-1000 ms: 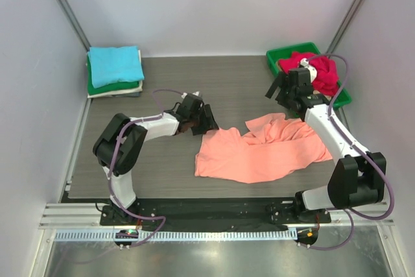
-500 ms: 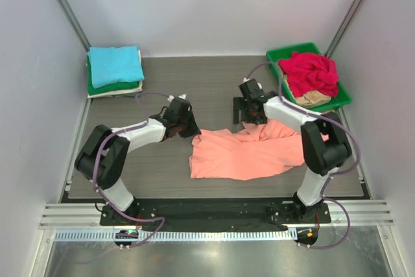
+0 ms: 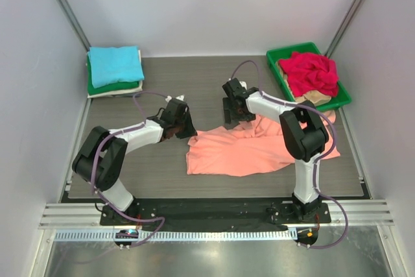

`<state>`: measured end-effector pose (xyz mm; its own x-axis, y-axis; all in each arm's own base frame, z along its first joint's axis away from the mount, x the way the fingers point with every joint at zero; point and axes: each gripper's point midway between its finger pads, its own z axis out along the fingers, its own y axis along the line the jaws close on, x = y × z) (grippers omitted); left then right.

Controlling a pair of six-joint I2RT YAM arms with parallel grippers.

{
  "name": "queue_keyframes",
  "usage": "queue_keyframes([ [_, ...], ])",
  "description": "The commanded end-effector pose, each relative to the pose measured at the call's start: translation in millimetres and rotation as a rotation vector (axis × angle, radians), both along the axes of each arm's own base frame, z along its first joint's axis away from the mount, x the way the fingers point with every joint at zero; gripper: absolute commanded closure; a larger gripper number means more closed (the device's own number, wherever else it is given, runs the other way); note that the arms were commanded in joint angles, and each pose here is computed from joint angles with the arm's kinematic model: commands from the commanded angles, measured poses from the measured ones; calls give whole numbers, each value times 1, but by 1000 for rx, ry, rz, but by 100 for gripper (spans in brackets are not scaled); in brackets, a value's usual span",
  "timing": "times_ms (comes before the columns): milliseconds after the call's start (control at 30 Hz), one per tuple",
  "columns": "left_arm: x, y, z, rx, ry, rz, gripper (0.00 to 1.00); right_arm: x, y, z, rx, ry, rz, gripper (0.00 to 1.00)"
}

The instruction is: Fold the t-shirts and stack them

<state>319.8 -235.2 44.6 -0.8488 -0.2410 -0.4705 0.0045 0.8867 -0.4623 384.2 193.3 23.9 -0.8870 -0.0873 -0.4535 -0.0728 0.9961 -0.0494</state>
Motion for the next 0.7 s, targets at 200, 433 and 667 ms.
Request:
queue_keyframes([
  [200, 4, -3, -1, -5, -23, -28, 100, 49, -13, 56, -87, -202, -78, 16],
  [433, 5, -3, -2, -9, -23, -29, 100, 68, -41, 43, -123, -178, -156, 14],
  [667, 5, -4, -3, -15, -19, -32, 100, 70, -63, 6, -106, -78, -186, 15],
])
